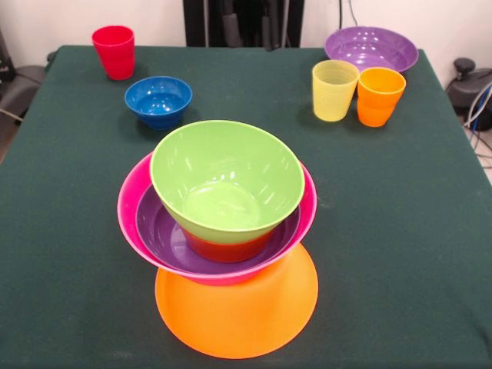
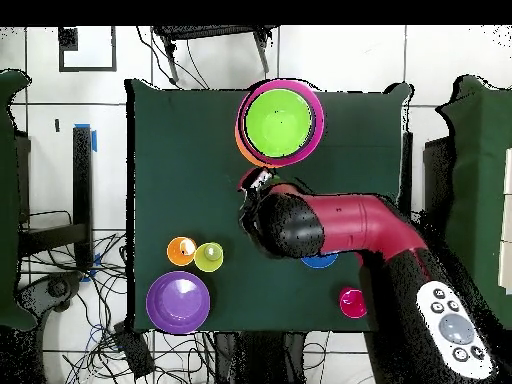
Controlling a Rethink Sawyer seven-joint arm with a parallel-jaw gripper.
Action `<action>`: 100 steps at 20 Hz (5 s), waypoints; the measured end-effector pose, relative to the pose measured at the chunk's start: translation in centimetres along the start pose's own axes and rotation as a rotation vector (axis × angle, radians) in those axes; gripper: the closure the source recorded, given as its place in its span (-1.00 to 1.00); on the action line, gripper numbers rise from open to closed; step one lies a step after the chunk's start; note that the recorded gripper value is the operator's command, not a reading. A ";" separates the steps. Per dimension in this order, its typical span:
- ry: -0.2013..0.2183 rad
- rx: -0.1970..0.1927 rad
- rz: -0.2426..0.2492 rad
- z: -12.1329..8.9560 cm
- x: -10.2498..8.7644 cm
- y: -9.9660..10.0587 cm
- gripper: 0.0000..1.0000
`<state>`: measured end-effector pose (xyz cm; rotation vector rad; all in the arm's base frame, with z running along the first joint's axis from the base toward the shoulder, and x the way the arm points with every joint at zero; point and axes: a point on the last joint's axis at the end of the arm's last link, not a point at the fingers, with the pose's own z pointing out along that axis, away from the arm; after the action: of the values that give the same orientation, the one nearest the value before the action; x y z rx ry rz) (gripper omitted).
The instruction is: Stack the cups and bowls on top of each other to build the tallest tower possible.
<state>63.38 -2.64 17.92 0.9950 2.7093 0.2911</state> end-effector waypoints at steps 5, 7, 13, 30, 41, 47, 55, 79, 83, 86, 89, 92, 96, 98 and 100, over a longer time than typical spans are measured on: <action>0.026 -0.006 -0.018 0.6 3.7 -0.4 -1.00; 0.038 -0.011 -0.027 0.9 5.3 -0.7 -1.00; 0.070 -0.038 -0.030 2.2 8.9 -1.7 -1.00; 0.214 -0.077 -0.026 6.3 17.9 -7.1 -1.00; 0.287 -0.079 -0.062 7.1 23.9 -9.8 -1.00; 0.333 -0.064 -0.082 7.8 26.3 -12.3 -1.00; 0.371 -0.076 -0.112 8.8 30.3 -15.8 -1.00; 0.434 -0.137 -0.064 8.0 34.8 -16.9 -1.00; 0.417 -0.179 -0.063 8.3 35.6 -16.1 -1.00; 0.394 -0.217 -0.066 8.5 36.0 -15.2 -1.00; 0.384 -0.239 -0.065 8.6 36.3 -14.8 -1.00; 0.371 -0.256 -0.058 8.7 36.2 -14.6 -1.00; 0.356 -0.269 -0.049 9.0 36.1 -14.5 -1.00; 0.347 -0.272 -0.045 9.3 35.9 -14.5 -1.00; 0.340 -0.272 -0.042 9.7 35.7 -14.5 -1.00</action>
<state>31.02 10.88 -0.66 0.8742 2.8707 0.8662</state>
